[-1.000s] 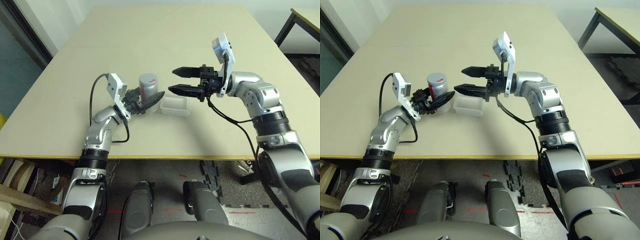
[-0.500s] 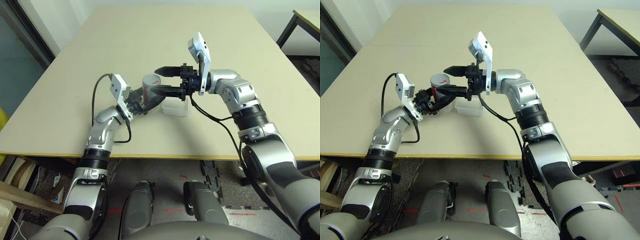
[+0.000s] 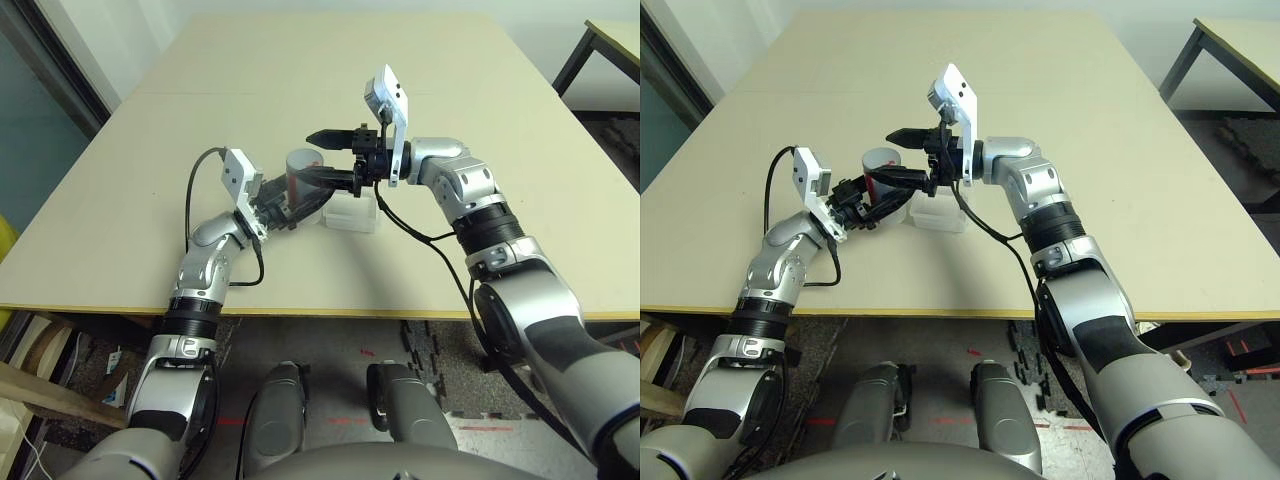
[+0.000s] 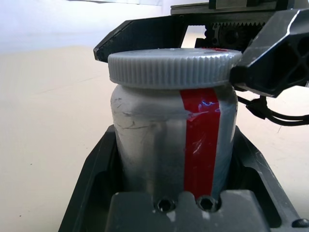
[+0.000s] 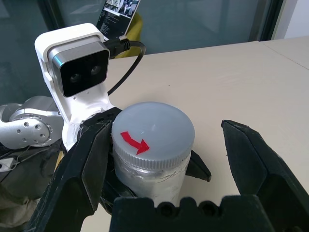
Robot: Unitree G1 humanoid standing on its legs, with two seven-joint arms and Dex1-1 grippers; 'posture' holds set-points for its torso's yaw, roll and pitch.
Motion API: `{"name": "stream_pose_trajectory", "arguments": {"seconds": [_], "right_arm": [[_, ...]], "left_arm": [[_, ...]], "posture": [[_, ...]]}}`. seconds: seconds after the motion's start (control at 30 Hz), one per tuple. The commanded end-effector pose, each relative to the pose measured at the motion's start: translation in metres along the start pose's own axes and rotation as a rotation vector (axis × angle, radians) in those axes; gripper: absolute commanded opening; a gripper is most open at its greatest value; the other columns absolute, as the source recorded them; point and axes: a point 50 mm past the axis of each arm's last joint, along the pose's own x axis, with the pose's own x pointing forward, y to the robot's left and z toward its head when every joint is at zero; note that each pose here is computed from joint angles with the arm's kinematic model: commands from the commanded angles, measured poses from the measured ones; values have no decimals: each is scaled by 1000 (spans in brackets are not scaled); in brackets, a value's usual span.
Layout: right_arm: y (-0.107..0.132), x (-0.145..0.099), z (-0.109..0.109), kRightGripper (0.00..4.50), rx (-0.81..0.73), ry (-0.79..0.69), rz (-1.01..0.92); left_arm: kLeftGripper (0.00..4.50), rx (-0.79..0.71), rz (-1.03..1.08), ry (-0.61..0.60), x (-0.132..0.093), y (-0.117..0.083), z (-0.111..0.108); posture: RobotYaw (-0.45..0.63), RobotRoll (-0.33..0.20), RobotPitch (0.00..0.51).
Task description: Pour the medicine from the bottle into the box.
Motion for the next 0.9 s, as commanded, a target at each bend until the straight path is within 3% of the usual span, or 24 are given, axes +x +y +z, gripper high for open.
{"name": "stream_pose_trajectory", "arguments": {"seconds": [0.03,0.17,0.23,0.37,0.57,0.9], "right_arm": [[0,3,3,4500,-11,-5,15],[1,3,3,4327,-12,-2,23],[1,3,3,3899,-10,-2,27],[2,4,3,2607,-10,-2,39],[3,4,3,2579,-18,-1,67],[15,3,14,2579,-71,-56,383]], "left_arm": [[2798,13,-5,3,4,1,3],[2798,14,-4,3,3,1,3],[2798,15,-4,4,3,1,3],[2798,15,-3,6,3,0,3],[2798,12,-6,9,2,0,3],[2798,5,-15,15,2,0,2]], "posture": [[-88,0,96],[-88,0,96],[-87,0,98],[-87,0,98],[-87,0,98],[-84,0,94]]}}
